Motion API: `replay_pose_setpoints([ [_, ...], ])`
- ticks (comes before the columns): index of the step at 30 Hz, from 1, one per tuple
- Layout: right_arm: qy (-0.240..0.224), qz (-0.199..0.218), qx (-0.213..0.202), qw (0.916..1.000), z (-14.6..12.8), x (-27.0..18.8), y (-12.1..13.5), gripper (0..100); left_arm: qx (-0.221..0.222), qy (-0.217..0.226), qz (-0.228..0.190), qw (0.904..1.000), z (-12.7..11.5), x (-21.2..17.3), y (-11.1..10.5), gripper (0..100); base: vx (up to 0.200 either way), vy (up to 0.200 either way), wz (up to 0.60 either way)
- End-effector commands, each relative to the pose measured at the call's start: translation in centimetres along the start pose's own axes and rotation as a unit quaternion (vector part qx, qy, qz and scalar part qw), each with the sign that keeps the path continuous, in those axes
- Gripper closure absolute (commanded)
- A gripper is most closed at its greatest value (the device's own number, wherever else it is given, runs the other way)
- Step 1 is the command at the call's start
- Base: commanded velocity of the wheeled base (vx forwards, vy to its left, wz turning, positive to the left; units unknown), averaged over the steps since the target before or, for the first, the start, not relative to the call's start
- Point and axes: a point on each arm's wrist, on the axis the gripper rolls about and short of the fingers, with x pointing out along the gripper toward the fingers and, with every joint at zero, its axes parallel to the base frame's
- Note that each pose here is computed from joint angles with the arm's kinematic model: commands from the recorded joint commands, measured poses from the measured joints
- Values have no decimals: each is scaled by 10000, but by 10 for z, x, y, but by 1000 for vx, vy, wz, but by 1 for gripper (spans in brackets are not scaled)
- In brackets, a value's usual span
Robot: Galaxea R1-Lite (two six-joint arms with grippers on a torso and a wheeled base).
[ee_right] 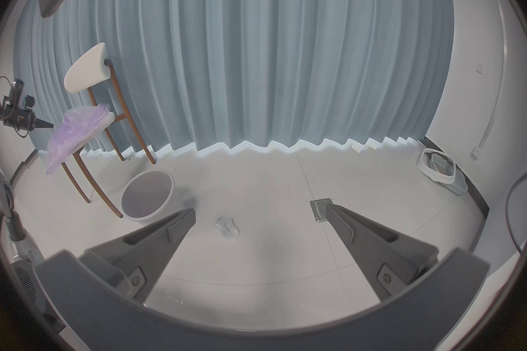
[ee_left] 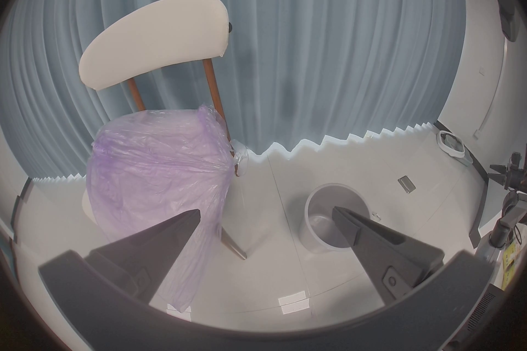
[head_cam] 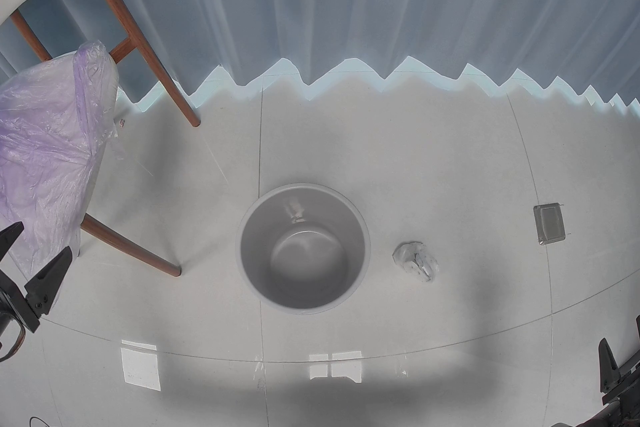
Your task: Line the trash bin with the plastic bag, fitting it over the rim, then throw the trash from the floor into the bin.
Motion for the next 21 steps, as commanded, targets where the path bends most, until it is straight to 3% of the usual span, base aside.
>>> replay_pose_setpoints([
  [1, -5, 5, -1, 10000, -5, 0, 0, 0, 7, 96, -97, 9999, 8, 14, 0, 0, 0, 0, 0],
  [21, -5, -3, 7, 10000, -5, 0, 0, 0, 549, 51, -437, 9975, 24, 42, 0, 0, 0, 0, 0],
])
